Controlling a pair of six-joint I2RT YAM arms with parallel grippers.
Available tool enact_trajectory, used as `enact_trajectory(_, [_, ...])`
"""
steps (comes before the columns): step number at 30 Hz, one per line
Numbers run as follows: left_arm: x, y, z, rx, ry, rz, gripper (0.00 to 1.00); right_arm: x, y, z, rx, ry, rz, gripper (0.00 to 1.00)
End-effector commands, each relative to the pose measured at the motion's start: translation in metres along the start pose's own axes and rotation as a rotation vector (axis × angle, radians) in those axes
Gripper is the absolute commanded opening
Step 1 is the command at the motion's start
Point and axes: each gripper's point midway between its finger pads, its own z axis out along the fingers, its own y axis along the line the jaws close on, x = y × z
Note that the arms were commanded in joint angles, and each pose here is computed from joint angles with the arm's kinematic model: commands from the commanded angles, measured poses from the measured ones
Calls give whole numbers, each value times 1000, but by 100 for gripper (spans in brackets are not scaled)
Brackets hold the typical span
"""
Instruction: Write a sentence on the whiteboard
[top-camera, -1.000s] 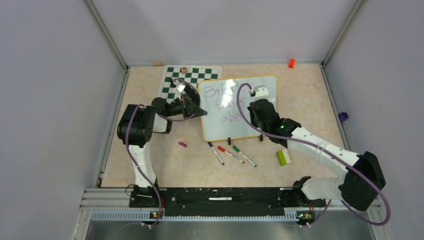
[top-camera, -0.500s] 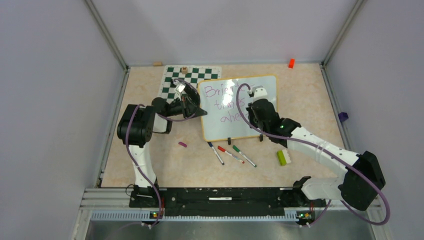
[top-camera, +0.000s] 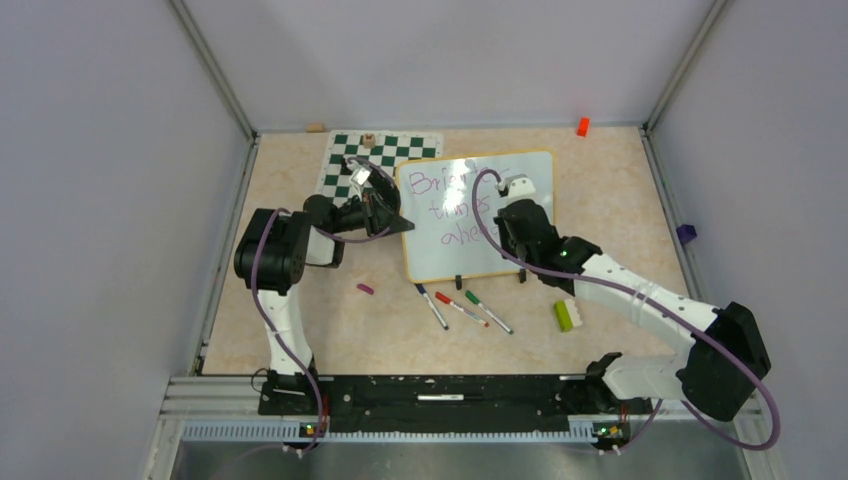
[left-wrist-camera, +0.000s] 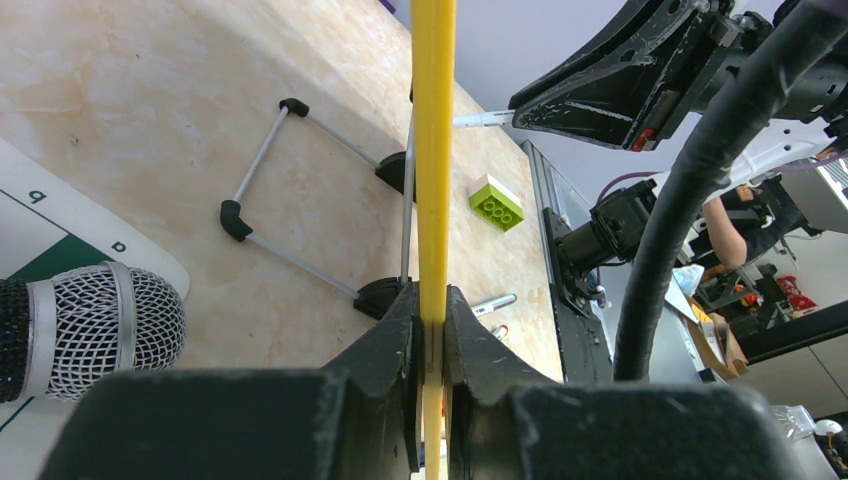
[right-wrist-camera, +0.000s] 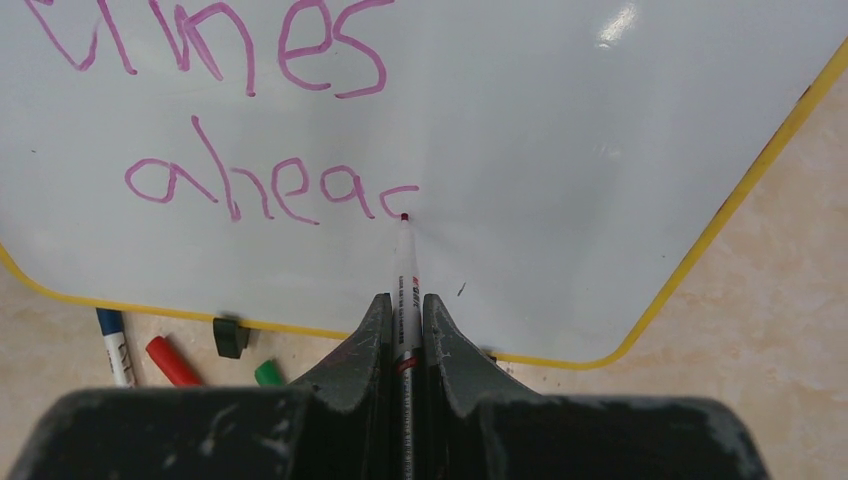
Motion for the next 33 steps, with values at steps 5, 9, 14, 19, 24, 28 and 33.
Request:
enact_trajectory(5, [-11,-17,4,44,-5,125,0,-30,-10,8,78,-53,16,0])
enact_trajectory(9, [-12,-17,4,44,-6,126,0,-39,-10,10,79,-71,25,0])
enact_trajectory(14, [-12,-17,4,45,-5,126,0,-51,-11,8,81,-93,25,0])
enact_trajectory(19, [-12,-17,4,45,-5,126,0,-58,-12,8,80,-103,30,0])
enact_trajectory(24, [-12,-18,4,45,-5,127,0,-63,-10,9,73,-109,36,0])
enact_trajectory(28, [-11,-17,4,45,-4,125,0,-62,-9,8,64,-107,34,0])
enact_trajectory(33, [-12,-18,4,45,-5,126,0,-47,-9,9,55,-76,33,0])
